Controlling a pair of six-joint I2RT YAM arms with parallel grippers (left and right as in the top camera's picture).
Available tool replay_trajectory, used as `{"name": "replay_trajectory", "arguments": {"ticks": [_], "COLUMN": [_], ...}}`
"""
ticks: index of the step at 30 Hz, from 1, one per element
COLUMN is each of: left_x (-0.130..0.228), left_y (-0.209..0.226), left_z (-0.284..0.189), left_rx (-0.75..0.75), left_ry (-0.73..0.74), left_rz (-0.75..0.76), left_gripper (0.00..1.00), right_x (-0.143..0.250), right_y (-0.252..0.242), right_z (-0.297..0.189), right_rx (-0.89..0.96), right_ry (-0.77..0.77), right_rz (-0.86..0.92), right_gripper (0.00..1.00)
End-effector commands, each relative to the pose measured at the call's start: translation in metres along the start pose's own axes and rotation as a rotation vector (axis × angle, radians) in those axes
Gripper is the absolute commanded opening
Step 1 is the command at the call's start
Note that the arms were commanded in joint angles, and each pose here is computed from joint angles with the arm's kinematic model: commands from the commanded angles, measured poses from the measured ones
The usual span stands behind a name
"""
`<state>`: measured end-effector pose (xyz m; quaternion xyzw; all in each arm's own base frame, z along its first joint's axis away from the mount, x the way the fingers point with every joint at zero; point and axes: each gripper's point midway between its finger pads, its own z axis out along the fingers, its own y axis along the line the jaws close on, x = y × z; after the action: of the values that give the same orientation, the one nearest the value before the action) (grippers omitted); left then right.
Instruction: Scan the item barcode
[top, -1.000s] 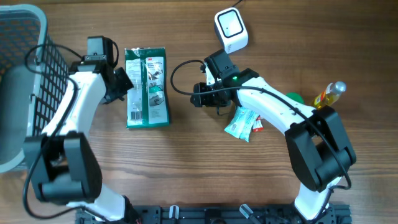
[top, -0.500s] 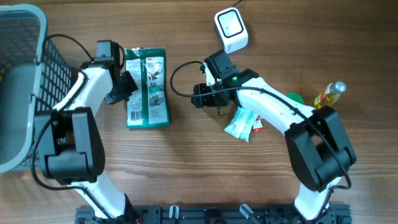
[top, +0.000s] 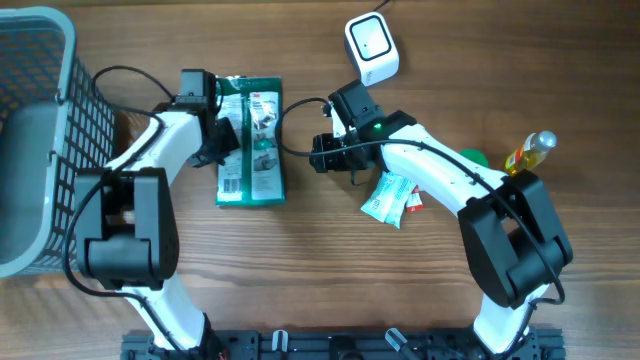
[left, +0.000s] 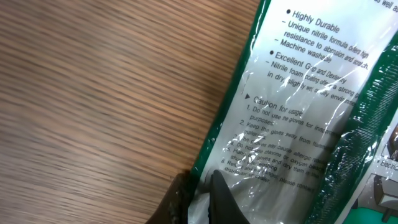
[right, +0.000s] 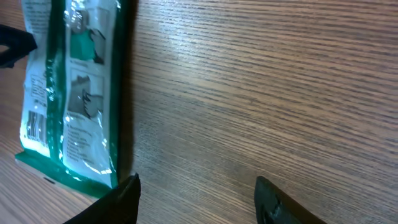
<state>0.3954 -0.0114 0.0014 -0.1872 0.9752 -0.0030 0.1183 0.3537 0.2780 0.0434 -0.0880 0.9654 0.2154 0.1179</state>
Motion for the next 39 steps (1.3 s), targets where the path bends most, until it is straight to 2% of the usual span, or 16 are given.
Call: {"name": "replay_trajectory", "arguments": {"ticks": [1, 5, 17, 24, 29, 39], "left_x": [0.023, 0.031, 0.058, 0.067, 0.07, 0.071], "left_y": [-0.012, -0.019, -0.054, -0.063, -0.067, -0.069], "left_z": [0.013, 0.012, 0.007, 0.006, 0.006, 0.005], "left_rx": [0.003, 0.005, 0.136, 0.136, 0.138, 0.139], "left_ry": [0.063, 0.08, 0.172, 0.183, 0.185, 0.185], "left_rz": [0.057, 0.077, 0.117, 0.15, 0.165, 0.17], "left_gripper": [0.05, 0.1, 0.1, 0.11, 0.11, 0.11], "right_x": [0.005, 0.013, 0.019, 0.02, 0.024, 0.033], "right_y": [-0.018, -0.025, -0.022, -0.023, -0.026, -0.006], "right_z": [0.006, 0.01, 0.016, 0.017, 0.029, 0.04], "right_rx": [0.07, 0.083, 0.044, 0.046, 0.042, -0.091], "right_ry": [0.012, 0.025, 0.031, 0.032, 0.056, 0.114], "right_rz": [-0.002, 0.019, 0.054, 0.055, 0.059, 0.07], "right_gripper": [0.59, 0.59, 0.59, 0.6, 0.68, 0.64]}}
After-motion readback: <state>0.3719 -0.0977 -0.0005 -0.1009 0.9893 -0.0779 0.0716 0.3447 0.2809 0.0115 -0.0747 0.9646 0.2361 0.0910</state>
